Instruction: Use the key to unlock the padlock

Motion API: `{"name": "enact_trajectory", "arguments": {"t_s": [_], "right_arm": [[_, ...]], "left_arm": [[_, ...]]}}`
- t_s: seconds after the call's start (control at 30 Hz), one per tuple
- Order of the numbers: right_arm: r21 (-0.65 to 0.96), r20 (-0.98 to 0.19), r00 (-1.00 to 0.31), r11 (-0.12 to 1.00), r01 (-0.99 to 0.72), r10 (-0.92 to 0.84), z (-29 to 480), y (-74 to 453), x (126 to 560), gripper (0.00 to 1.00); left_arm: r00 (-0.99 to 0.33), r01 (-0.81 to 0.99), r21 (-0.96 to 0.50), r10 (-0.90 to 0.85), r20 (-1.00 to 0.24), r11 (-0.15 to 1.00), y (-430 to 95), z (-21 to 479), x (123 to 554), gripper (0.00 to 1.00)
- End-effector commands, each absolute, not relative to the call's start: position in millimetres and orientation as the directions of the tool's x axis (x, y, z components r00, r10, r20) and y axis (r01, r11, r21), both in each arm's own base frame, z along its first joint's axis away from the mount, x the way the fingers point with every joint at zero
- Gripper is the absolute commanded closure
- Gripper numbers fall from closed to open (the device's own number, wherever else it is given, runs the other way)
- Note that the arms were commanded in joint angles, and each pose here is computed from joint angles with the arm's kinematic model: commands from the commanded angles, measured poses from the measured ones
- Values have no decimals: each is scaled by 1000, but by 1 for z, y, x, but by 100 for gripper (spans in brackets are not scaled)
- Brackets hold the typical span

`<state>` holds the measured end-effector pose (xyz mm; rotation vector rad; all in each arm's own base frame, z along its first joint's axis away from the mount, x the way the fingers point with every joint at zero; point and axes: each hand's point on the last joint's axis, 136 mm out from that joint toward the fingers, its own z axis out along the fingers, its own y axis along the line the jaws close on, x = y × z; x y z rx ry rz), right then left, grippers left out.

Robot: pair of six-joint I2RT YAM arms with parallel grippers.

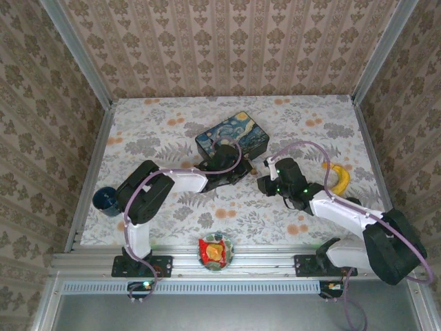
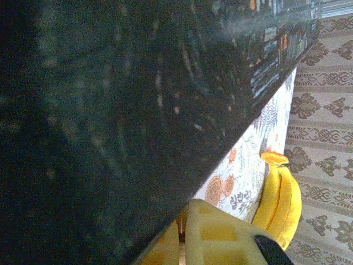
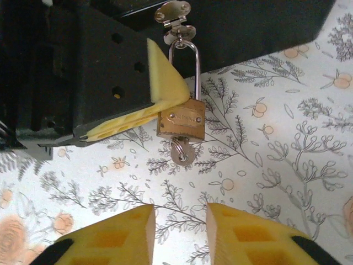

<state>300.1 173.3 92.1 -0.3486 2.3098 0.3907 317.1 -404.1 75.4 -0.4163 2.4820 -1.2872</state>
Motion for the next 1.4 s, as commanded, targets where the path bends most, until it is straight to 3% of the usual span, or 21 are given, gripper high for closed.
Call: {"name": "enact_trajectory", "arguments": {"t_s": [0.0, 0.2, 1.0, 1.17, 1.23, 1.37], "right_arm": [[40, -709, -663, 926, -376, -239, 88, 170, 308, 67], [-51, -679, -653, 909, -413, -335, 78, 186, 316, 68], [-162, -649, -644, 901, -402, -404, 66, 194, 344, 75], [-175, -657, -639, 906, -386, -399, 65, 192, 347, 81], [-173, -664, -639, 912, -372, -387, 66, 191, 349, 90], [-38, -687, -666, 930, -366, -291, 66, 191, 355, 100]], "left_arm": [[-934, -183, -800, -355, -40, 571, -404, 66, 297, 100], [-937, -194, -802, -348, -19, 566, -405, 66, 297, 100], [-951, -208, -808, -309, 34, 551, -410, 70, 291, 100], [-955, -201, -810, -295, 36, 551, -412, 73, 289, 100], [-955, -205, -811, -292, 44, 549, -412, 73, 288, 100], [-956, -214, -814, -288, 59, 541, -413, 71, 285, 100]]}}
